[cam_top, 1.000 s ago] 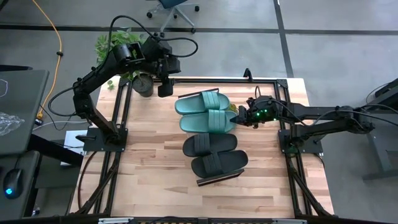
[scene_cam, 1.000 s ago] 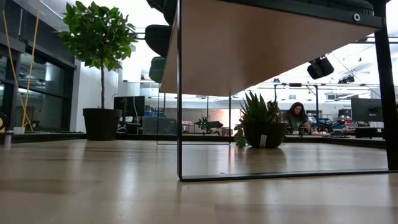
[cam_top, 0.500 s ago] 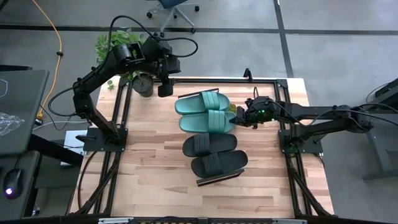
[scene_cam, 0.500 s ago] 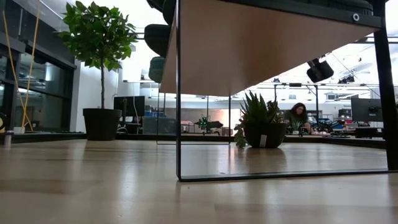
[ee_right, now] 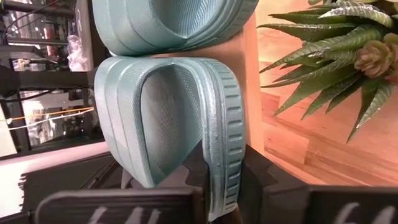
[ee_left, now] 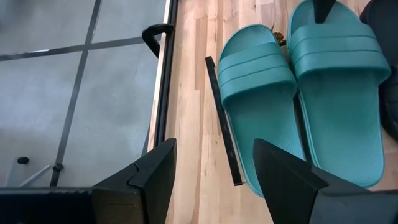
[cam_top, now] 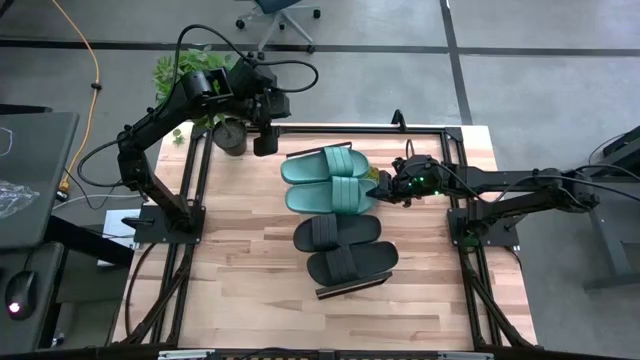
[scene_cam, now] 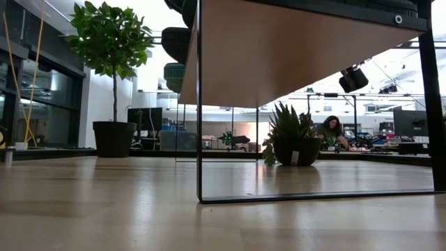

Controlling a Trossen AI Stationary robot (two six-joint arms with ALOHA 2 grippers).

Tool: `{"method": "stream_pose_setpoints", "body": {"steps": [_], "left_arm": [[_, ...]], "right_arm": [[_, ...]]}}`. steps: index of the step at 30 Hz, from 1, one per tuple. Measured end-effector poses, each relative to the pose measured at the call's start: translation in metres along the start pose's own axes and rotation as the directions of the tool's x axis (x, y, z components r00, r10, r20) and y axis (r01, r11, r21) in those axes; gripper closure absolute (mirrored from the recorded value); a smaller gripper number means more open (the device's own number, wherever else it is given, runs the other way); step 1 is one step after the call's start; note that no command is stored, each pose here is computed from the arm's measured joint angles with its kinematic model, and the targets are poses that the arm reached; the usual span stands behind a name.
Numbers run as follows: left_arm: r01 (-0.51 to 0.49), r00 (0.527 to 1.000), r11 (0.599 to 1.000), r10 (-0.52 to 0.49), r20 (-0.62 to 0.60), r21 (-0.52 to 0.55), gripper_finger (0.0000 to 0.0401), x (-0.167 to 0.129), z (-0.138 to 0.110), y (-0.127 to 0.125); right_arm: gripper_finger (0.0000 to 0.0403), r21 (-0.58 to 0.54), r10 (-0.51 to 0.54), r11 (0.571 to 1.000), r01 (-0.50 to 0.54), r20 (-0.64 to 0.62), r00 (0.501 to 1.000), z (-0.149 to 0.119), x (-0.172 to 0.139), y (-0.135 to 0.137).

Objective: Pick and place slides into the shelf
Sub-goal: Put the green slipper on the shelf

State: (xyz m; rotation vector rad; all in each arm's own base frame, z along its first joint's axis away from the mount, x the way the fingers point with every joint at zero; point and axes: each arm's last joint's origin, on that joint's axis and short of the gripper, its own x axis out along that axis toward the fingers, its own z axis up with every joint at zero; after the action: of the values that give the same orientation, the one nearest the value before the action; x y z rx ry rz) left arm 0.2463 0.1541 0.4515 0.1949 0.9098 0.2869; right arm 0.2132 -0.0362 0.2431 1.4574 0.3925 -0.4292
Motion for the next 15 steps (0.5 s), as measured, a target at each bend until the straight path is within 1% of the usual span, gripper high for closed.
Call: {"method": "stream_pose_setpoints", "body": {"steps": [4, 7, 15], "left_arm": [[0.000, 1.000, 1.000, 0.000, 0.000, 0.002, 0.0201, 0.0000, 0.0000, 0.0000], [0.000, 1.000, 1.000, 0.000, -0.001, 0.003, 0.0201, 0.0000, -0.0001, 0.0000], [0.001, 1.000, 1.000, -0.001, -0.001, 0.003, 0.0201, 0.0000, -0.0001, -0.0001]], "right_arm": [[0.0364, -0.001, -0.002, 1.000, 0.002, 0.012, 1.000, 0.0003, 0.0000, -0.0001], [0.0347, -0.007, -0.005, 1.000, 0.006, 0.024, 1.000, 0.0006, 0.0000, -0.0003], [0.0257, 0.006, -0.056, 0.998, 0.056, 0.032, 0.998, 0.0004, -0.0001, -0.0050]]}}
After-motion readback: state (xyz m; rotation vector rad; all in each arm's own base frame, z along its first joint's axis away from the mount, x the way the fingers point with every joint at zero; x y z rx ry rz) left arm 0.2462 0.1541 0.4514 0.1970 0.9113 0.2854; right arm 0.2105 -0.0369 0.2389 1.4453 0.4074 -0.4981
